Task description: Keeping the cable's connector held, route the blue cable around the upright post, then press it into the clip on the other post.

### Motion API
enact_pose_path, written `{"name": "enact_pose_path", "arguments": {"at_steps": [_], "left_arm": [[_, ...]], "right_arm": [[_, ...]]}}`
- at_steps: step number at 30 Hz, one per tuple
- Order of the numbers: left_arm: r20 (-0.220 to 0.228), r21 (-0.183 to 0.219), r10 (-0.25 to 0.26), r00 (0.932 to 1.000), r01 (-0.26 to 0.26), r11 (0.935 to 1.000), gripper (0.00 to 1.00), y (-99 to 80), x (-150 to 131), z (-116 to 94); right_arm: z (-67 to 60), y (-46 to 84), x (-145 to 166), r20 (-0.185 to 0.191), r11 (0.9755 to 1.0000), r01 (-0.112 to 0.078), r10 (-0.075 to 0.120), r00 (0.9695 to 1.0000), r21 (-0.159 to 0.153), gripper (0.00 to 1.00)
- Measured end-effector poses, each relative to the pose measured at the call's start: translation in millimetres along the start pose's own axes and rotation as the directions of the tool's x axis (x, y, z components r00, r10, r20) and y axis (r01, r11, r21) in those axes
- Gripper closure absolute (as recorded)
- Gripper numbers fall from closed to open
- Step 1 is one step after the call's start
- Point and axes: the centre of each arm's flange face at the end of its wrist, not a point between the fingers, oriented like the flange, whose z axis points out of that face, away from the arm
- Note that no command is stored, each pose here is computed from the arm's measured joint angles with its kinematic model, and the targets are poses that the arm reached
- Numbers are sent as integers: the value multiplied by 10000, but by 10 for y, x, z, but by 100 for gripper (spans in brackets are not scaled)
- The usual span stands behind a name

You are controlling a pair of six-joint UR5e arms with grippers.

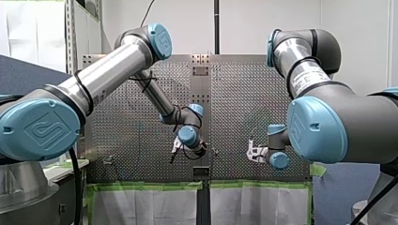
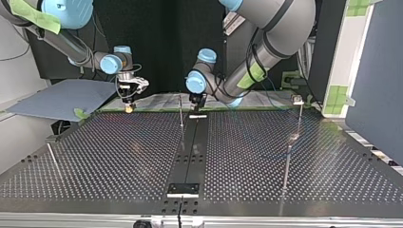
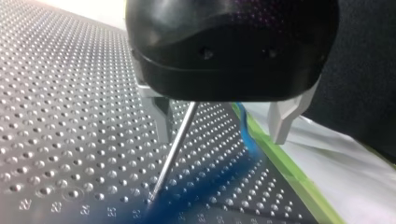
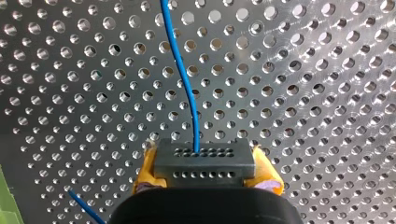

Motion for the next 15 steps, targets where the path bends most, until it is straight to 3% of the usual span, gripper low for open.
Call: {"name": "enact_pose_path", "arguments": {"at_steps": [4,11,15], "left_arm": [[-70,129,57,10000,-56,9999,0,-43,15,-45],[-266,790,344,9991,-322,9964,0,-354,80,-210],[-224,969,418,9989,-394,9945,0,-485,85,-270]], "right_arm": [[1,1,1,-3,10000,0,0,10000,-2,100],[0,4,0,7,10000,-2,2,10000,-7,100],[-1,3,-1,16,10000,-11,11,10000,-6,100]]}}
